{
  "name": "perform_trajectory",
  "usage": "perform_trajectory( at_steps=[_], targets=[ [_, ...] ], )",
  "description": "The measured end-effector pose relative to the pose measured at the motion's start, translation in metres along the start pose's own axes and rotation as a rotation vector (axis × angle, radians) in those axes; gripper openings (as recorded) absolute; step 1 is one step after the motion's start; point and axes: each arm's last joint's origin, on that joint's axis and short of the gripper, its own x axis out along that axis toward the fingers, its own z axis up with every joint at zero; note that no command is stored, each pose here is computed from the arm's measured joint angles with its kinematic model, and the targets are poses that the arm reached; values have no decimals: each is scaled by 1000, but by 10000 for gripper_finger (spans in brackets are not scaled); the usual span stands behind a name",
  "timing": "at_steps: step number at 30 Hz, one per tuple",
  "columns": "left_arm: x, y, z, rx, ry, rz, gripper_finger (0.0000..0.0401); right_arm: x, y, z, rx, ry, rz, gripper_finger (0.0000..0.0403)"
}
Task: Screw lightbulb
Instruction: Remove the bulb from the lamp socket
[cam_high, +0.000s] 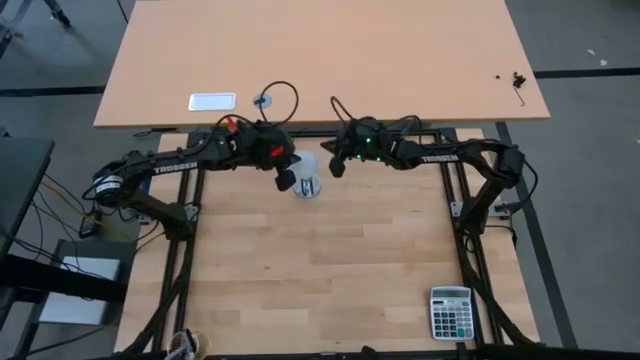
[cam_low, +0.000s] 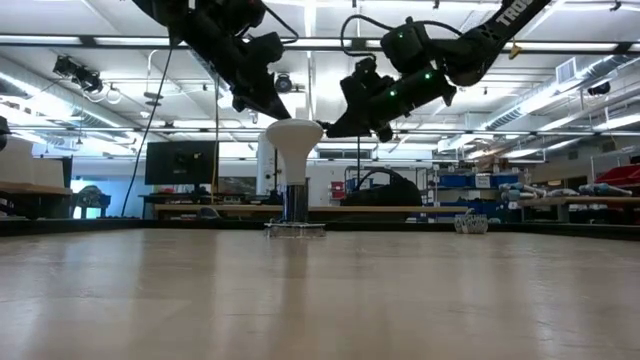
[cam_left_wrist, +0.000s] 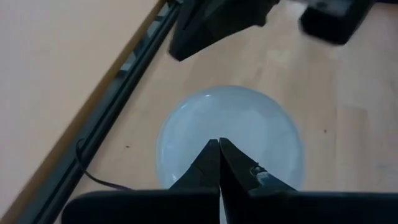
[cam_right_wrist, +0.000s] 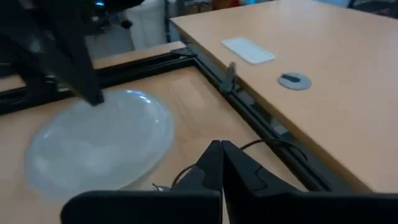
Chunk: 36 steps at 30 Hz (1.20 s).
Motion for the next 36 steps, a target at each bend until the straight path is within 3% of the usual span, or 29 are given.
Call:
perform_trajectory(
  at_steps=[6,10,15,22,30,36],
  targets=[
    [0,0,0,5,2,7,0,-8,21,8,-15,-8,317,9],
    [0,1,0,4,2,13,0,-9,43,3,-41,18,404,9],
    [0,1,-1,5,3,15,0,-9,55,0,-73,32,357,9],
    [0,1,-1,3,3,22,0,-1,46,-10,-61,79,282,9],
    [0,1,-2,-1,15,28,0,1,27,-10,-17,84,195,9],
    [1,0,-1,-3,9,8,0,1,0,-5,20,48,41,9]
  ],
)
